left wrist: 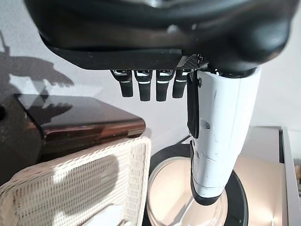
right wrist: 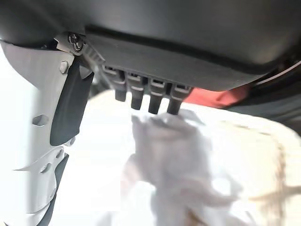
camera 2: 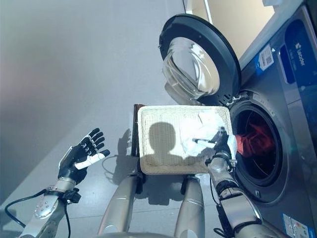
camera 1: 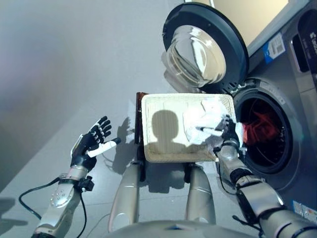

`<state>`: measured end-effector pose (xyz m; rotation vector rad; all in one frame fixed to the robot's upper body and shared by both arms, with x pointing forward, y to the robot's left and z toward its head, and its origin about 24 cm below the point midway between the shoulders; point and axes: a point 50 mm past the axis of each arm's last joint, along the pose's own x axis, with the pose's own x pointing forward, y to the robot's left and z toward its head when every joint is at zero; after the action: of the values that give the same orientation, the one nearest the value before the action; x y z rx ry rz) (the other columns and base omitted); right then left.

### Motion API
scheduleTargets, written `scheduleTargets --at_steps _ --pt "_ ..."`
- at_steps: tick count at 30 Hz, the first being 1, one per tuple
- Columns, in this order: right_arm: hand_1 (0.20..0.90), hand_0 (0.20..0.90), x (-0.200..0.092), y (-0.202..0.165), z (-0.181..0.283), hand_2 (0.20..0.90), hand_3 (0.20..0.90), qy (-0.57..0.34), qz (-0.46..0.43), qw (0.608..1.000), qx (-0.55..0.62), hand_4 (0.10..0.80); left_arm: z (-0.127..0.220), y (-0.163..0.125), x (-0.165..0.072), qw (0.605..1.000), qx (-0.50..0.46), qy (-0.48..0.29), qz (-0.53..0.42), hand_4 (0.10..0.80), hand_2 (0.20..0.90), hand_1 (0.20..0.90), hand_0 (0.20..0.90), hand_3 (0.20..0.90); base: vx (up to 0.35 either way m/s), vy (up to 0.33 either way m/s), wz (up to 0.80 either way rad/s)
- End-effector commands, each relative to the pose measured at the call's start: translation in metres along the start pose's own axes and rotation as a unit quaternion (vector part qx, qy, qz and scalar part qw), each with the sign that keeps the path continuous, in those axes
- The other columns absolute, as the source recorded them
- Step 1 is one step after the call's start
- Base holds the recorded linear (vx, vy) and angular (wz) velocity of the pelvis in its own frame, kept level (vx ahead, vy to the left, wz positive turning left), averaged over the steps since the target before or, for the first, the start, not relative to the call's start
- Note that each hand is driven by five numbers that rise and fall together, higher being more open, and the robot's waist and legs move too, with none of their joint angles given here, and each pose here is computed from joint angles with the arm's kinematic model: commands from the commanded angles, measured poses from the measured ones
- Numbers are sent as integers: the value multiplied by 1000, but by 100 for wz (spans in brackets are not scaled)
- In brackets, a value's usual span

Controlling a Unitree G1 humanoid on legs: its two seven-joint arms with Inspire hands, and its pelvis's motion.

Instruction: Pick up the clothes and place them into the washing machine

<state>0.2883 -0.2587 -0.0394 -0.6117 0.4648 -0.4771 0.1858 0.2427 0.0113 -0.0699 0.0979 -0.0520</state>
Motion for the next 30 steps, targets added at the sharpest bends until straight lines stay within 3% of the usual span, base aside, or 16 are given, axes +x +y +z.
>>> scheduleTargets --at_steps 1,14,24,30 --pt "900 900 9 -18 7 900 900 -25 -46 997 -53 800 30 9 2 997 23 -80 8 800 900 900 900 900 38 -3 6" --pt "900 900 10 -19 13 900 900 -40 -43 996 -69 800 40 8 2 994 26 -104 15 800 900 900 900 900 10 5 3" --pt "900 900 20 -43 14 900 900 -37 -93 984 -146 800 45 15 -9 993 18 -111 37 800 900 900 900 900 1 3 -2" --pt "900 900 20 -46 17 900 900 -47 -119 983 -135 800 41 19 -10 994 26 -98 43 800 900 900 900 900 -14 11 0"
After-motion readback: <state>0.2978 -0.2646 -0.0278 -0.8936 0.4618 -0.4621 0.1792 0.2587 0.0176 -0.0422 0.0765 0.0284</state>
